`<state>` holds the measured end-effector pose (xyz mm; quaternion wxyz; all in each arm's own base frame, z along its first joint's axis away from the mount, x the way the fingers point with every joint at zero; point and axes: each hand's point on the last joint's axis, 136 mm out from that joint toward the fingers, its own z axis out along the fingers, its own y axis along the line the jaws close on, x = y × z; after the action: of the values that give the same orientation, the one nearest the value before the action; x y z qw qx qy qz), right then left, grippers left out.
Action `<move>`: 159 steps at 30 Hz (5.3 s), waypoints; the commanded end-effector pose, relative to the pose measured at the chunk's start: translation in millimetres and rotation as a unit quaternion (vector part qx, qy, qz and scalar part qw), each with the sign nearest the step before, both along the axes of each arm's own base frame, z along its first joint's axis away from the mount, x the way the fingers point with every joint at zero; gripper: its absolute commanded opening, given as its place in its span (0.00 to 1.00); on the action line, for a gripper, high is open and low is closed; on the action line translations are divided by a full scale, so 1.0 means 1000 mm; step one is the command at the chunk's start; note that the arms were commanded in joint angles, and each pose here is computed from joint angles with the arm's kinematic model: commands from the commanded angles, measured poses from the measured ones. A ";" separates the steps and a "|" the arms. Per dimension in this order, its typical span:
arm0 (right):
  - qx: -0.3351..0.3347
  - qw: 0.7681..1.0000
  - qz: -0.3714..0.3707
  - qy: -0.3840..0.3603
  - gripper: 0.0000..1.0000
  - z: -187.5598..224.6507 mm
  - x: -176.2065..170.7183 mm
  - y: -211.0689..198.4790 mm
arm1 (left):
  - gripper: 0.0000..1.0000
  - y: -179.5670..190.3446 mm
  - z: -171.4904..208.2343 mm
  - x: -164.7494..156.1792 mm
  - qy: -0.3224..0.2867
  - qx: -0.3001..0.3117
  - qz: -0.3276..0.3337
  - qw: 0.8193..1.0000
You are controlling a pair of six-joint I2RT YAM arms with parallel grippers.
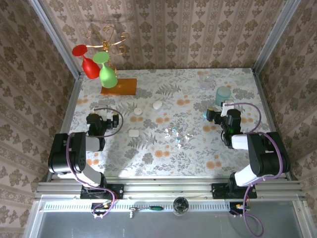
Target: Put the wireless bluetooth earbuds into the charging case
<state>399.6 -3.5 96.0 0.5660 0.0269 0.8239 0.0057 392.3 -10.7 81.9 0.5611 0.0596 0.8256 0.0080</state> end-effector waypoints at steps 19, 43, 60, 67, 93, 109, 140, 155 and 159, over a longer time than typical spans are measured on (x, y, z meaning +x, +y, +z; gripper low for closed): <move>-0.008 1.000 0.004 -0.008 1.00 0.001 0.001 0.001 | 1.00 -0.001 0.014 0.008 -0.025 0.007 -0.001 1.000; -0.003 1.000 -0.020 0.000 1.00 0.070 -0.025 -0.002 | 1.00 -0.023 0.064 -0.017 -0.068 0.059 -0.023 0.996; 0.132 0.979 0.125 0.093 1.00 0.086 -0.061 0.096 | 1.00 -0.112 0.083 -0.042 0.083 0.132 -0.143 0.977; 0.119 0.957 0.236 0.118 1.00 0.075 -0.069 0.173 | 0.98 -0.131 0.059 -0.027 0.151 0.135 -0.200 0.959; 0.116 0.932 0.310 0.146 1.00 0.062 -0.068 0.244 | 0.89 -0.163 -0.024 0.029 0.377 0.120 -0.315 0.863; 0.140 0.929 0.314 0.141 1.00 0.067 -0.069 0.249 | 0.75 -0.171 -0.048 0.034 0.395 0.130 -0.323 0.850; 0.291 0.909 0.262 0.145 0.98 0.100 -0.071 0.217 | 0.48 -0.225 0.022 -0.012 0.193 0.219 -0.475 0.830; 0.374 0.870 0.276 0.166 0.76 0.094 -0.086 0.211 | 0.47 -0.314 0.103 -0.101 -0.024 0.217 -0.619 0.755; 0.389 0.850 0.309 0.178 0.72 0.097 -0.089 0.223 | 0.47 -0.327 0.109 -0.116 -0.039 0.222 -0.638 0.736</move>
<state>314.3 207.8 183.0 0.3363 0.0094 0.8239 0.4561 288.9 -325.7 177.2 0.4207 0.6762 0.5854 -0.1520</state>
